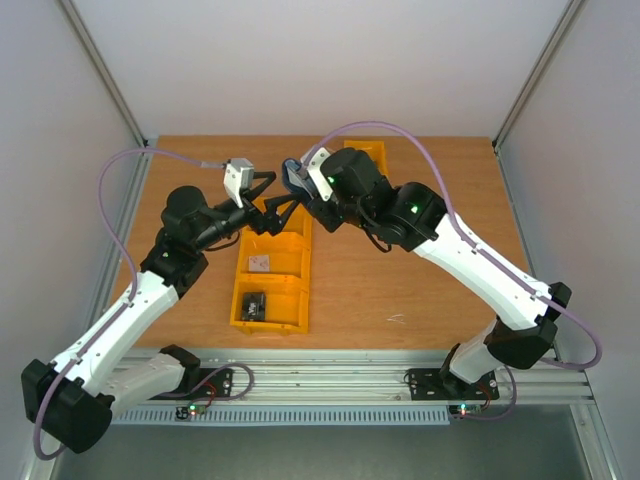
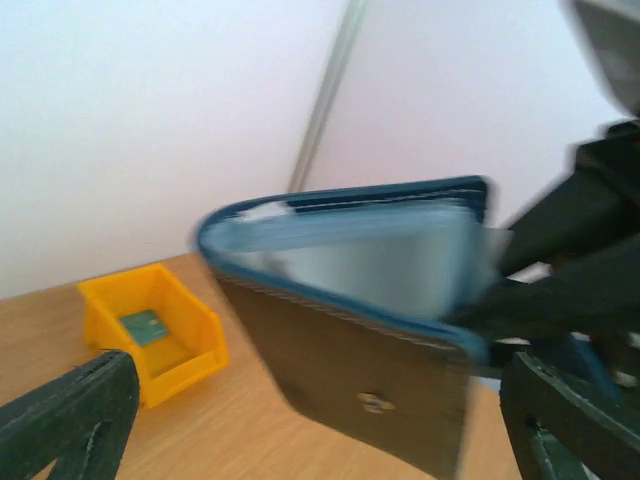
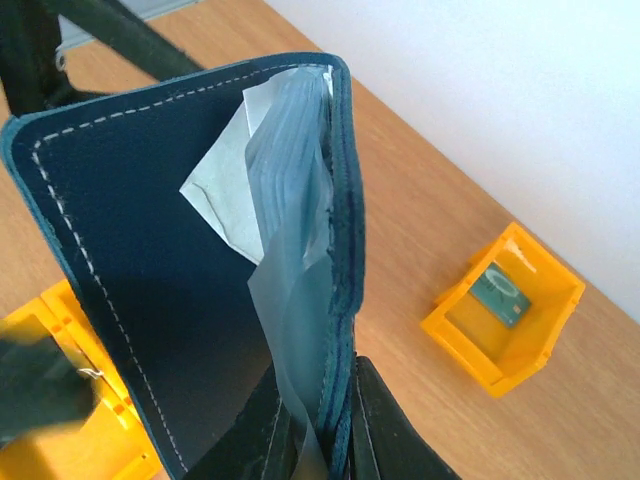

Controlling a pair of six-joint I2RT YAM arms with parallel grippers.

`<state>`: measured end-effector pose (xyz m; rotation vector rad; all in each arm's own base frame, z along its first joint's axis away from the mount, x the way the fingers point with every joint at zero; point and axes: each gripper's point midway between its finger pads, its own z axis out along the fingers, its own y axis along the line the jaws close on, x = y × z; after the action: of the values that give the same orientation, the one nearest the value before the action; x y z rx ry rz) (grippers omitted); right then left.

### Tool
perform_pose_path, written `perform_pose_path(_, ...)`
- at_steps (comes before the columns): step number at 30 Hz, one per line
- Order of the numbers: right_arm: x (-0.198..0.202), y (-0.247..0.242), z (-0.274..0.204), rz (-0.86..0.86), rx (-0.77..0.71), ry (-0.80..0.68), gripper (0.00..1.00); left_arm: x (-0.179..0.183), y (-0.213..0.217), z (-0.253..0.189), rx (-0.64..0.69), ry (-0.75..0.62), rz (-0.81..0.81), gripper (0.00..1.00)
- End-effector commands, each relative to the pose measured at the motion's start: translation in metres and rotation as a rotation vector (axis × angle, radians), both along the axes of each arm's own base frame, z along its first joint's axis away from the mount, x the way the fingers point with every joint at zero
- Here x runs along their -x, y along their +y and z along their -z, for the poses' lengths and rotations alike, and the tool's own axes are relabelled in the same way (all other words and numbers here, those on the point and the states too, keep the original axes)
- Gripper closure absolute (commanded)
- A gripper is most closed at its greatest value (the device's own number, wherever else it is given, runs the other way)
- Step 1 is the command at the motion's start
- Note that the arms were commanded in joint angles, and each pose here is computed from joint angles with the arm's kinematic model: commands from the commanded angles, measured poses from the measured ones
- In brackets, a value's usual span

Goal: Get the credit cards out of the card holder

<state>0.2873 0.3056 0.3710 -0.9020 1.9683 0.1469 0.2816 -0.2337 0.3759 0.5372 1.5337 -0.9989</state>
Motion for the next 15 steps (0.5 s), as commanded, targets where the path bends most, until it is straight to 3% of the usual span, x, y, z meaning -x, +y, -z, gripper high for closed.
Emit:
perform_pose_path(1, 0.008, 0.005, -0.029, -0.064, -0.064, -0.071, 0.99, -0.026, 0.025, -0.003, 0.017, 0.033, -0.217, 0.03)
perform_pose_path(4, 0.017, 0.007, -0.032, -0.121, -0.093, -0.061, 0.99, -0.030, 0.031, 0.008, -0.020, 0.042, -0.261, 0.33)
perform_pose_path(5, 0.020, 0.007, -0.034, -0.137, -0.109, -0.056, 0.99, -0.030, 0.032, 0.010, -0.022, 0.047, -0.266, 0.38)
perform_pose_path(15, 0.067, 0.012, -0.048, -0.470, -0.341, 0.178, 0.99, -0.005, 0.012, 0.002, 0.024, 0.022, -0.081, 0.46)
